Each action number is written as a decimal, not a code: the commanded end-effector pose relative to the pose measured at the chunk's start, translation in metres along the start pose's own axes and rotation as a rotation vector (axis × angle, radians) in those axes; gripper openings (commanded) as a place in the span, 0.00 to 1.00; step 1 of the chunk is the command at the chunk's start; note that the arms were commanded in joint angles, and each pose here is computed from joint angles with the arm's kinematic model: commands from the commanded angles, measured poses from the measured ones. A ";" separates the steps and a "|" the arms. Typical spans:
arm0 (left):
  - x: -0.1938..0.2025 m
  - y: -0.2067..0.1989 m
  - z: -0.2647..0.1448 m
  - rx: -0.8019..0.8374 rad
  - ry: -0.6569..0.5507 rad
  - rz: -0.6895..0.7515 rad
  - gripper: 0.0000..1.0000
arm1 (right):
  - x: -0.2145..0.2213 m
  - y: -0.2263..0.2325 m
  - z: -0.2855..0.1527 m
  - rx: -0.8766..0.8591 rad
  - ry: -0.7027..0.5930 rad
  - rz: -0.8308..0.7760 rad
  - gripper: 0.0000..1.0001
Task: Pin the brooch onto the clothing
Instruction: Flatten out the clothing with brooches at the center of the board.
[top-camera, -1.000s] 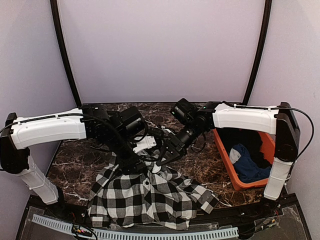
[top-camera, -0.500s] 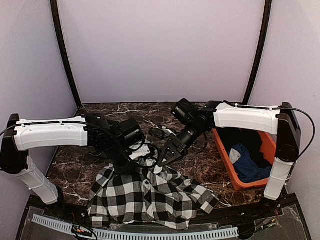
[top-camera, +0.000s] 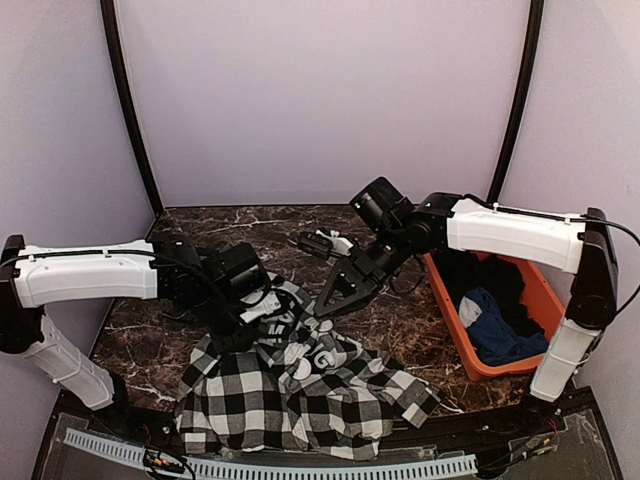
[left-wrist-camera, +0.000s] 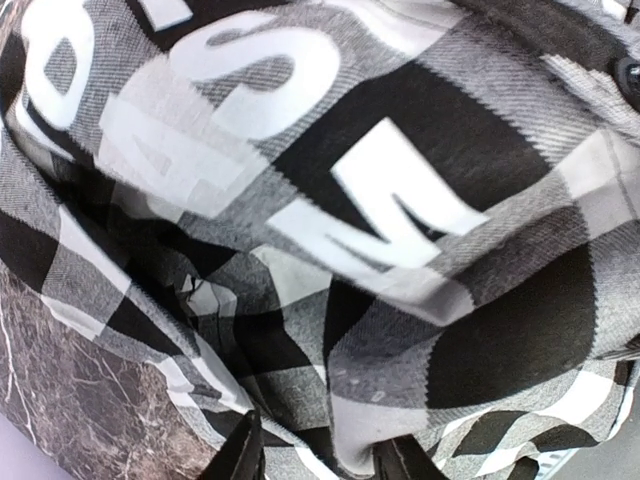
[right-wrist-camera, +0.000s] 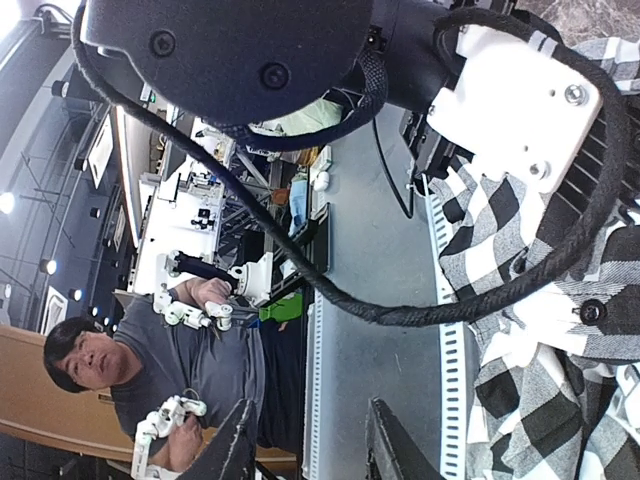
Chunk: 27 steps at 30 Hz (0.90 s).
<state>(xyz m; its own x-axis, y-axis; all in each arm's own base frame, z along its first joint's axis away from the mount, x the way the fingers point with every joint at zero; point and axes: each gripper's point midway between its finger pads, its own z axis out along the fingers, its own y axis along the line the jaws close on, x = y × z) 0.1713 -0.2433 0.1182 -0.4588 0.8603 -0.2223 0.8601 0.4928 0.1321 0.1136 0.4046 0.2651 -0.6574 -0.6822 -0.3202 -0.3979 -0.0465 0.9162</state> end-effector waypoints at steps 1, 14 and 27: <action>0.014 0.014 -0.012 -0.048 0.003 -0.043 0.47 | -0.006 -0.003 -0.005 0.058 -0.031 -0.037 0.38; -0.015 0.107 -0.054 -0.057 -0.297 -0.387 0.99 | -0.034 -0.148 -0.098 0.711 -0.203 -0.085 0.55; -0.045 0.122 0.018 0.212 -0.283 -0.512 0.99 | 0.017 -0.228 -0.069 0.585 -0.157 -0.001 0.70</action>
<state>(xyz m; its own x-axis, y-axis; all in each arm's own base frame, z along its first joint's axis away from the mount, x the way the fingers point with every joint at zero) 0.3025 -0.2064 0.1260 -0.7753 0.4571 -0.4359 0.5636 0.8122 -0.1506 0.2377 0.3443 0.0835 -0.7262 -0.5808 -0.3678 -0.6613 0.4438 0.6048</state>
